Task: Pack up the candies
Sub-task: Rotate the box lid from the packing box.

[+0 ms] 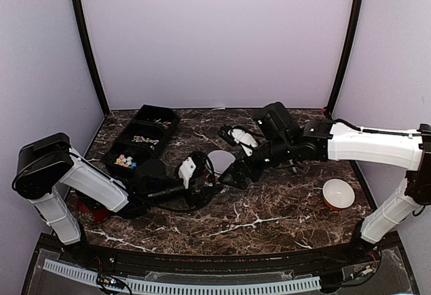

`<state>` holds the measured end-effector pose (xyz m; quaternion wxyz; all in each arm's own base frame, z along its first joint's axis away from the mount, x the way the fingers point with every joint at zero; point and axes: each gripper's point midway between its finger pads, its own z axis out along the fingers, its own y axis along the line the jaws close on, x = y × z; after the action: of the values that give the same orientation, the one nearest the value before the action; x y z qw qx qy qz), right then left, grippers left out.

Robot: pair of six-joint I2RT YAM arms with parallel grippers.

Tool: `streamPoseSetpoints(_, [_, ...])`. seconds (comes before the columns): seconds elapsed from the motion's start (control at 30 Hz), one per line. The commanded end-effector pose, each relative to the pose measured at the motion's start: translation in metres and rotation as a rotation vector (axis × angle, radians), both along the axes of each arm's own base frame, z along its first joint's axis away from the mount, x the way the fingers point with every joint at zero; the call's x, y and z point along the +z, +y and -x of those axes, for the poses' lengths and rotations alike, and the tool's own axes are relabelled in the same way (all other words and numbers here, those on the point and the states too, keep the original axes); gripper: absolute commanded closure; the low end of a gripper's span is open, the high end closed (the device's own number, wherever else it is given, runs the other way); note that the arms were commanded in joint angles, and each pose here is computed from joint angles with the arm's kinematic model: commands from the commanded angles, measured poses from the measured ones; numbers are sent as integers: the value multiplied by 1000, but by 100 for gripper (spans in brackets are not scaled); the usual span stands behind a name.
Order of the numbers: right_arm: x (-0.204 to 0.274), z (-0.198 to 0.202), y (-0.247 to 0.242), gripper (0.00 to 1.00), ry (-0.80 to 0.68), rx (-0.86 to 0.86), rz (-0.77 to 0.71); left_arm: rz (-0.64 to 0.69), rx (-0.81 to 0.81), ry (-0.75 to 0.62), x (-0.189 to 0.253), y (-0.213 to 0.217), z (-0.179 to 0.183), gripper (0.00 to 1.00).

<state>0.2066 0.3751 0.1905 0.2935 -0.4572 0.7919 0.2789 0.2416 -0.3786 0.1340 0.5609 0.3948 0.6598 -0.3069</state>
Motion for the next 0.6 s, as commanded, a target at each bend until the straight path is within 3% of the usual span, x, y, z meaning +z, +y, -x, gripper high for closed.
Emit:
streamPoseSetpoints(0.0, [3, 50, 6, 2, 82, 160, -22, 155, 108, -95, 59, 15, -23, 31])
streamPoseSetpoints(0.27, [1, 83, -2, 3, 82, 283, -5, 165, 77, -87, 58, 18, -21, 31])
streamPoseSetpoints(0.4, [10, 81, -17, 3, 0, 301, 23, 182, -1, -102, 60, 14, -8, 31])
streamPoseSetpoints(0.57, [32, 71, -37, 3, -192, 342, 62, 201, -230, -102, 61, 0, 28, 31])
